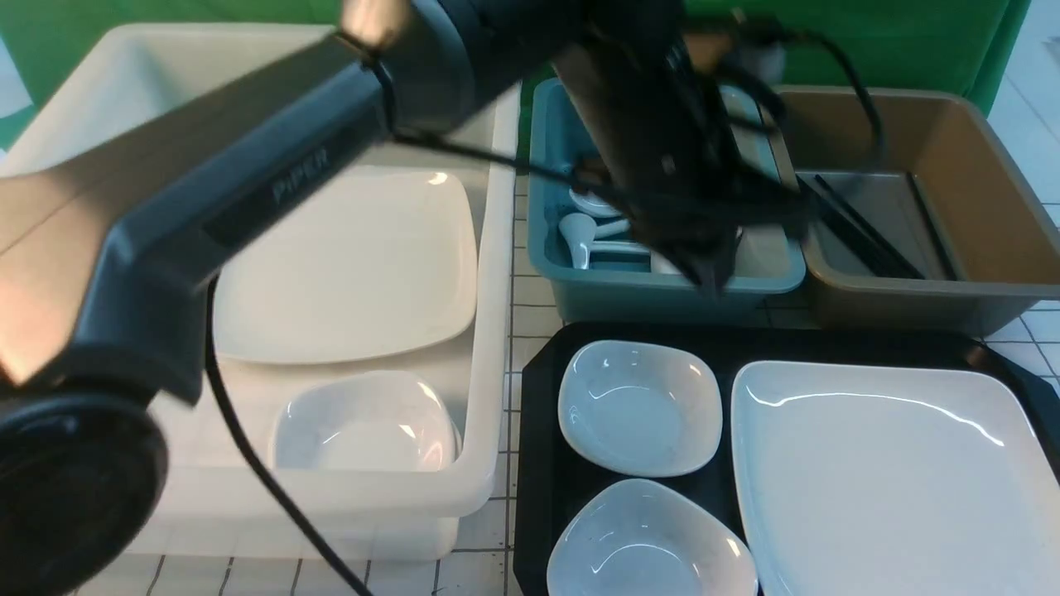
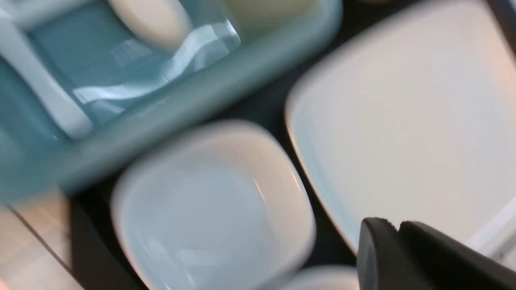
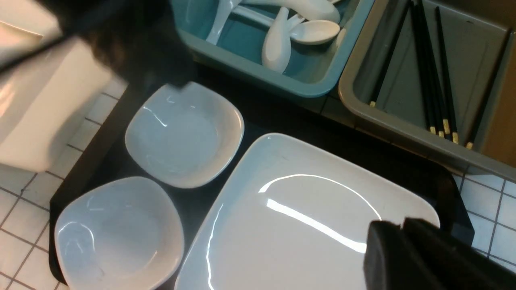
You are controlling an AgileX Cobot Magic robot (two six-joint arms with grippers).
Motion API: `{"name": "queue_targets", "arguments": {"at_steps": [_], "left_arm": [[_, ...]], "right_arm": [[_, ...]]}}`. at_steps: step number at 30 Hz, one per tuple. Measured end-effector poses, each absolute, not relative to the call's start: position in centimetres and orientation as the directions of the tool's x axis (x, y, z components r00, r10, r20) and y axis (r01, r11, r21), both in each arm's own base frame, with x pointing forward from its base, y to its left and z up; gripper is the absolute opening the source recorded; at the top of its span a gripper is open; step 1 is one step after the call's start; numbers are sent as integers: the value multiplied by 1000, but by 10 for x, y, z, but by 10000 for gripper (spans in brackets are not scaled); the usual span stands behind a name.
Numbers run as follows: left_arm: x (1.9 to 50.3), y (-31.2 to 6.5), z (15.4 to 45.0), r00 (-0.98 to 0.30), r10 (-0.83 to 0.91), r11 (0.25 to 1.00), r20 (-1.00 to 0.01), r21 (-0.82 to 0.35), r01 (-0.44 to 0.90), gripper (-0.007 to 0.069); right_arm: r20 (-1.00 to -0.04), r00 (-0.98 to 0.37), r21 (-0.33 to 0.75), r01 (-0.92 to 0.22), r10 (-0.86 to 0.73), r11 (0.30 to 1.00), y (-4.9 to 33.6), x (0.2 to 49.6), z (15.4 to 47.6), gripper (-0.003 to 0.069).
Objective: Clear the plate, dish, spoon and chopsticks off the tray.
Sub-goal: Use the left arm to grab a small plate from the dinner plate
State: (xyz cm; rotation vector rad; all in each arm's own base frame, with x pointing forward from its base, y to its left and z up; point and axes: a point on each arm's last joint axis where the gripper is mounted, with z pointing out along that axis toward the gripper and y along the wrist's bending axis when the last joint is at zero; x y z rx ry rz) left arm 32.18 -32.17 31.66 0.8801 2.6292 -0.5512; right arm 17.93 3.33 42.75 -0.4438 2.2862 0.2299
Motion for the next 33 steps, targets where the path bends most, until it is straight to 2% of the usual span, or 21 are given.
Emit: {"name": "queue_targets", "arguments": {"at_steps": [4,7,11,21,23,26,33], "left_arm": [[283,-328,278,-721,642,712,-260,-146,687,-20],[279,-326,262,-729,652,723,-206,-118,680,-8],[279,-322,249,-739,652,736,-167,-96,671,56],[286,-328,214,-757,648,753,-88,-77,653,435],[286,-329,207,-758,648,755,-73,-75,652,486],[287,-330,201,-761,647,757,-60,-74,649,515],[290,-332,181,-760,649,758,-17,-60,649,524]], "right_arm": [[-726,-642,33,-389,-245,921,34,178,427,91],[-726,-643,37,-390,-244,920,34,178,427,91],[-726,-643,39,-391,-243,920,34,178,427,91],[-727,-643,40,-391,-242,919,34,178,427,91],[-727,-643,41,-392,-241,919,34,178,427,91],[-727,-643,42,-392,-241,919,34,178,427,91],[-728,-642,42,-394,-242,918,35,178,427,91]]}}
